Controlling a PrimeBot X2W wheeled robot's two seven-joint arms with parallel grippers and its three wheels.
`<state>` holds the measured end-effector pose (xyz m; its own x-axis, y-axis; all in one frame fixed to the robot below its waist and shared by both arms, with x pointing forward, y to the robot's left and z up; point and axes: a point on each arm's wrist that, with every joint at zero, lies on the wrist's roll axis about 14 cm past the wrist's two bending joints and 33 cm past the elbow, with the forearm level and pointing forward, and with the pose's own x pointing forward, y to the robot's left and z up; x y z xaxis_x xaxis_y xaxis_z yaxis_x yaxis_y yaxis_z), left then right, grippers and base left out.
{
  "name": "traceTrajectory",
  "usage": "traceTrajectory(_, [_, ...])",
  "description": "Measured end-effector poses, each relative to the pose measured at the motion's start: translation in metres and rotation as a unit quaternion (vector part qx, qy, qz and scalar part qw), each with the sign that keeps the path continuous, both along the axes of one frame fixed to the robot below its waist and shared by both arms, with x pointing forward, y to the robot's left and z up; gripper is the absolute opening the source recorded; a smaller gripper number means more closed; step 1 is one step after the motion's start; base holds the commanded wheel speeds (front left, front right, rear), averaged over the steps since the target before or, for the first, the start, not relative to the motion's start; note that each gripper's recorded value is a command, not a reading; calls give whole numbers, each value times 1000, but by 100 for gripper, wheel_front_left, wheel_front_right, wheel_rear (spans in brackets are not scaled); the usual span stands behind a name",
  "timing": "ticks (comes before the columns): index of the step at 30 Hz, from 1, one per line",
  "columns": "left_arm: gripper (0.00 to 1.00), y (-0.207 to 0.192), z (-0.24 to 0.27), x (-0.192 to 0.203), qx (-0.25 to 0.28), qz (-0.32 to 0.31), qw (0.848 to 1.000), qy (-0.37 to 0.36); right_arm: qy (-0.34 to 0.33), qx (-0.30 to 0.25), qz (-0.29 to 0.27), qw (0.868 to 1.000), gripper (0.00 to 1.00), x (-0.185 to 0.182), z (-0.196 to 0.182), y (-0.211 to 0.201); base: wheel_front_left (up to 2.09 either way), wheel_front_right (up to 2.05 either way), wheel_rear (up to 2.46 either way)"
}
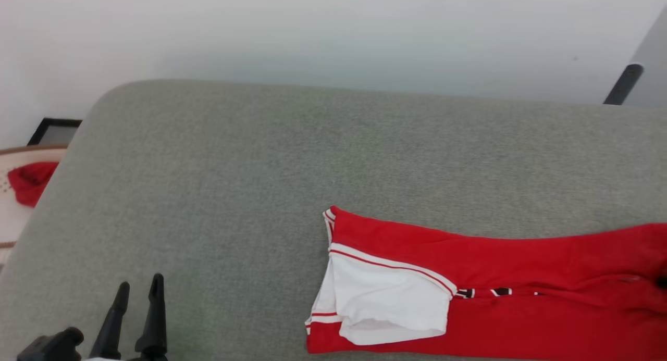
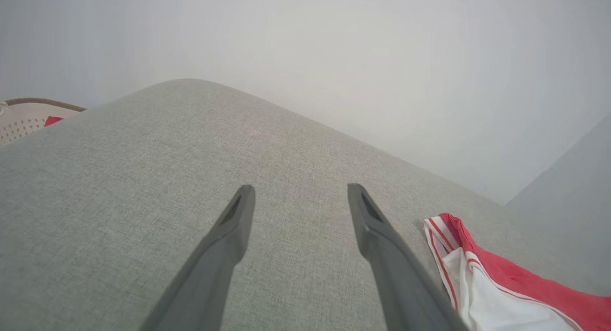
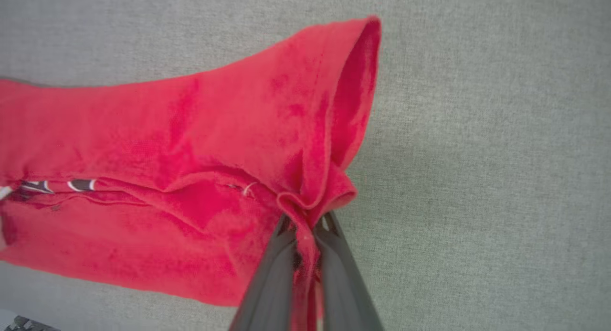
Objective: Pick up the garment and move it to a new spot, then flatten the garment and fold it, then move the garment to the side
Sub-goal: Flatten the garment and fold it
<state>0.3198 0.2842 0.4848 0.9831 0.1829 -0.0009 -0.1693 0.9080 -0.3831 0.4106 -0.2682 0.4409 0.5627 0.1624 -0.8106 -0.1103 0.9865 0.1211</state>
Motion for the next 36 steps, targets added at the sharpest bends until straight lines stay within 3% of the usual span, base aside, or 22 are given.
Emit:
traceTrajectory(9, [100, -13, 2, 5, -8, -19, 1000, -7, -58, 40, 82, 994, 0, -8, 45, 52, 0, 0, 0])
traceTrajectory(19, [100, -22, 2, 6, -18, -27, 999, -11, -119, 86, 215, 966, 0, -18, 87, 155, 0, 0, 0])
traceTrajectory(28, [100, -18, 1, 1, -26, -9, 1000, -13, -111, 111, 324, 933, 0, -30, 83, 249, 0, 0, 0])
traceTrajectory(36, [100, -17, 2, -3, -33, 3, 999, -16, -100, 116, 378, 913, 0, -35, 59, 311, 0, 0, 0])
